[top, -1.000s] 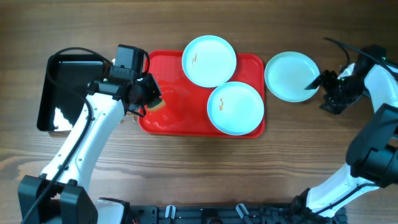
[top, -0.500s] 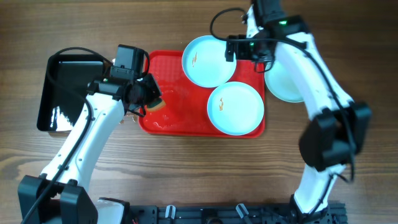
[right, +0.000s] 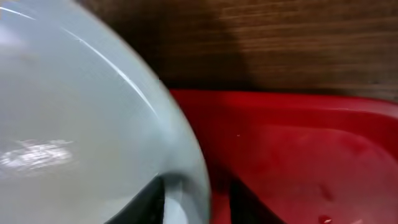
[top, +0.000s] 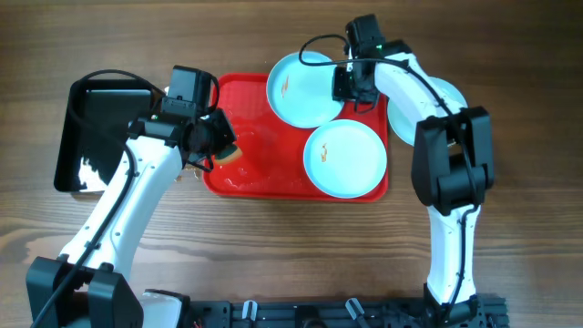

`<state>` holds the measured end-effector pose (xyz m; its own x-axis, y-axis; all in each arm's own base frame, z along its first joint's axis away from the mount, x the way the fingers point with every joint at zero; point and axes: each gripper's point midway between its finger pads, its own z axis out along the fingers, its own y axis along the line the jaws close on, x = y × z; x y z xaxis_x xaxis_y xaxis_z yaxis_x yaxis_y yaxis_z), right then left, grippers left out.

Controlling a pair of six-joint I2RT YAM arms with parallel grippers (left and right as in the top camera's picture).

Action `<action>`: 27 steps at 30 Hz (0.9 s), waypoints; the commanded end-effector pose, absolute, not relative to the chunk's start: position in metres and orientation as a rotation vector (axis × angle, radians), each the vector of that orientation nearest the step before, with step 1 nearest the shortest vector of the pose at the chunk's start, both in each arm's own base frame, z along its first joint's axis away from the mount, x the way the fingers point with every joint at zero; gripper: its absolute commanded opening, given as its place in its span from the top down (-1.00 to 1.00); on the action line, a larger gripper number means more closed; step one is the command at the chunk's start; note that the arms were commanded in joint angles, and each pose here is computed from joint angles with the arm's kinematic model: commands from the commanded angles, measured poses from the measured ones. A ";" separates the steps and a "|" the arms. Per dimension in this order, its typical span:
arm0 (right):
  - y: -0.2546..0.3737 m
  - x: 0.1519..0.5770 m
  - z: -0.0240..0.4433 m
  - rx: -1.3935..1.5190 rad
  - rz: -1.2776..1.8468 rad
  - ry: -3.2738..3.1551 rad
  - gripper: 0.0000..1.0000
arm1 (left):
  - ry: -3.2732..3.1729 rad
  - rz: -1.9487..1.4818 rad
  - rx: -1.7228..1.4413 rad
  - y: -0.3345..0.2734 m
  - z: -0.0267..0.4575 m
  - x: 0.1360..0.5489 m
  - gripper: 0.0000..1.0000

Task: Clean dirty plates on tray and stack at the side

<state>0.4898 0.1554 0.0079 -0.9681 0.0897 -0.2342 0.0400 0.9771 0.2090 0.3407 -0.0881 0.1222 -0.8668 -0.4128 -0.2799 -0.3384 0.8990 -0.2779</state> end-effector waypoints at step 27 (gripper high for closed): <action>0.279 0.400 0.043 -0.189 0.717 3.042 0.91 | 2.701 0.041 -0.543 -0.041 0.119 0.339 0.92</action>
